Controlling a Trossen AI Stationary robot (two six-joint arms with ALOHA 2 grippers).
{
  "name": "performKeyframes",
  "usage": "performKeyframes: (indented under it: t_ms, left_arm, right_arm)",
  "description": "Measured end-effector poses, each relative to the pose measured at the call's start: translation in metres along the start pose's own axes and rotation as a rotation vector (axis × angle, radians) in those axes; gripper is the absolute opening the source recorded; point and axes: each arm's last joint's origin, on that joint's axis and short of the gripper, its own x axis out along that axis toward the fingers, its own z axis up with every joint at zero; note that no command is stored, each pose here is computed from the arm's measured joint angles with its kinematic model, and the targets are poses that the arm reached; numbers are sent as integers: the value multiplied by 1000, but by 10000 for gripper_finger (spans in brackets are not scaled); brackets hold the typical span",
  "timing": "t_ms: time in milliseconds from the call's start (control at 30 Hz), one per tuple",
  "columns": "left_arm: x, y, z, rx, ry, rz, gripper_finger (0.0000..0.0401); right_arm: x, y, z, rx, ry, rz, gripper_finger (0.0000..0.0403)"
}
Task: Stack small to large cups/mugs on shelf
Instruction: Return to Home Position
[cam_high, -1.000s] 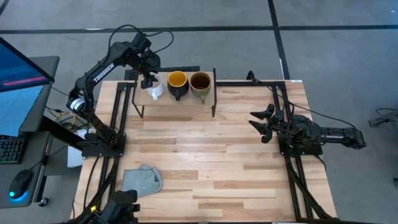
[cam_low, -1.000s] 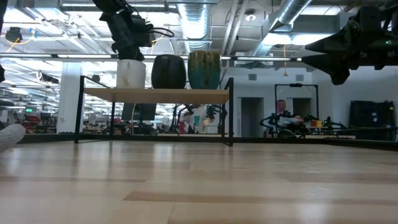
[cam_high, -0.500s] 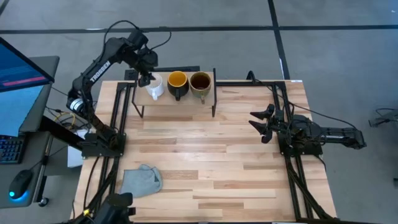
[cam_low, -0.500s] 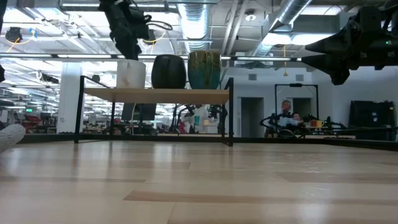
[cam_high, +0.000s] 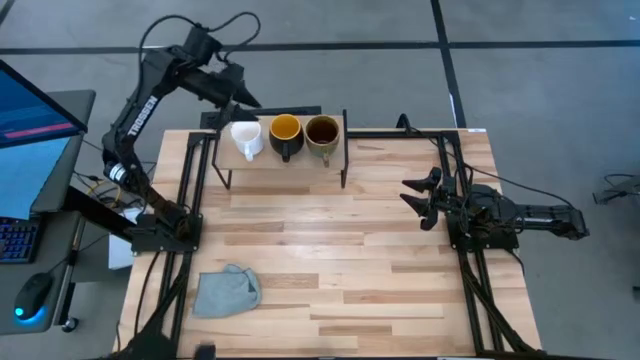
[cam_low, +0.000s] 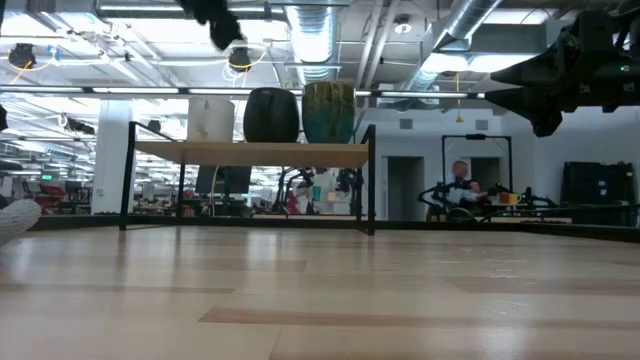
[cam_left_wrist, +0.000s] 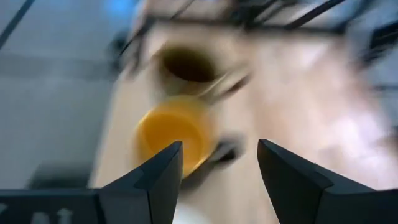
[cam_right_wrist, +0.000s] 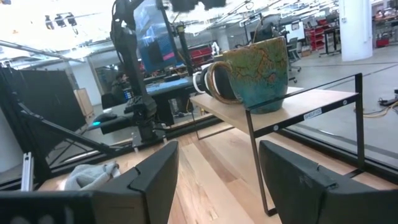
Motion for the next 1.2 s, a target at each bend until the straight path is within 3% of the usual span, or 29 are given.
performKeyframes:
  t_ms: [100, 167, 433, 633, 900, 1100, 1200]
  left_arm:
    - [-7, -20, 8, 138, -200, -189, 199]
    - [-10, -34, 12, 247, -283, -260, 199]
    - [-18, -92, 7, 396, -281, -326, 199]
    - [-4, -114, -30, 440, -324, -388, 199]
    - [41, -133, -89, 437, -374, -485, 199]
    - [76, -151, -123, 503, -446, -575, 199]
    - [94, -158, -135, 441, -400, -457, 199]
  right_arm:
    - [0, 0, 0, 0, 1, 2, 244]
    - [0, 0, 0, -1, 3, 2, 244]
    - [0, -1, -8, -33, 80, -9, 244]
    - [0, 0, -4, -86, 44, 2, 244]
    - [0, 0, -4, -78, 46, 6, 244]
    - [0, 0, -4, -77, 46, 9, 244]
    - [0, 0, -4, -76, 46, 9, 244]
